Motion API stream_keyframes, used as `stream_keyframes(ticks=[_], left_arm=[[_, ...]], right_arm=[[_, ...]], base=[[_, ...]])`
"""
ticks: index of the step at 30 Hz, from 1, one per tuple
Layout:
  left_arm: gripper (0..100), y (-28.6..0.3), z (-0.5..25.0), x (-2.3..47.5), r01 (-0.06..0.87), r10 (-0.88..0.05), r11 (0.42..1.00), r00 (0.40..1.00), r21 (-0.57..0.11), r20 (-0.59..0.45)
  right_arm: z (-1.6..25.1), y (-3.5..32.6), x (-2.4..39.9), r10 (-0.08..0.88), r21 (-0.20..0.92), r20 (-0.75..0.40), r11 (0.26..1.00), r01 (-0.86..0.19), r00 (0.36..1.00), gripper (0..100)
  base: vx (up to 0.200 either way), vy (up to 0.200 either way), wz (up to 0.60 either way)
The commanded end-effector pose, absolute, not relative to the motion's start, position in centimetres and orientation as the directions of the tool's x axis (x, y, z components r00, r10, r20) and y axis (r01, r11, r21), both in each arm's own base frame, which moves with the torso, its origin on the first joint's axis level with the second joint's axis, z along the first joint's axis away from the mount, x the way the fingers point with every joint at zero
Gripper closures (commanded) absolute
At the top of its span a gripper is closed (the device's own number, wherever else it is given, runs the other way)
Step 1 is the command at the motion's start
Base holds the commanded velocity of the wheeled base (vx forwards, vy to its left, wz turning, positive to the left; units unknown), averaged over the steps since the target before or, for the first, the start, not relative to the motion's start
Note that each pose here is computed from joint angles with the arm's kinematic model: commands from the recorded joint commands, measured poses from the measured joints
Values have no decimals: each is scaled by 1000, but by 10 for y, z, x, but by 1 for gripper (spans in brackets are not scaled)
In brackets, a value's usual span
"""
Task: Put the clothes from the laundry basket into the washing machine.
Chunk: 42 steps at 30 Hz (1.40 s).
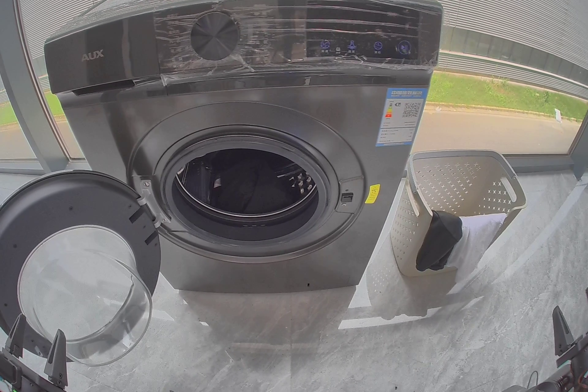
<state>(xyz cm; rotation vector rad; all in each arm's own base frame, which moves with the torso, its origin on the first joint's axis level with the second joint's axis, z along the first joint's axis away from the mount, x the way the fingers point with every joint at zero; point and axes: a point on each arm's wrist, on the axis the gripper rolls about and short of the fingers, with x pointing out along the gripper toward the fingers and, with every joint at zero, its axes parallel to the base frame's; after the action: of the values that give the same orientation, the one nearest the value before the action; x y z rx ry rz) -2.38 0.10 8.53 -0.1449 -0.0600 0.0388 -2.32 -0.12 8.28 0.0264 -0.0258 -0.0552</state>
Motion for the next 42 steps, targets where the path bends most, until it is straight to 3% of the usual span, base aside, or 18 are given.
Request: stream_keyframes(ticks=[1, 42], left_arm=[[0, 1, 83, -24, -34, 43, 989, 997, -146, 58], [0, 1, 83, -24, -34, 43, 989, 997, -146, 60]], right_arm=[[82, -1, -24, -55, 30, 38, 998, 54, 998, 0], [82, -1, -24, -55, 36, 37, 998, 54, 998, 0]], base=[[0, -200, 0], [0, -200, 0]])
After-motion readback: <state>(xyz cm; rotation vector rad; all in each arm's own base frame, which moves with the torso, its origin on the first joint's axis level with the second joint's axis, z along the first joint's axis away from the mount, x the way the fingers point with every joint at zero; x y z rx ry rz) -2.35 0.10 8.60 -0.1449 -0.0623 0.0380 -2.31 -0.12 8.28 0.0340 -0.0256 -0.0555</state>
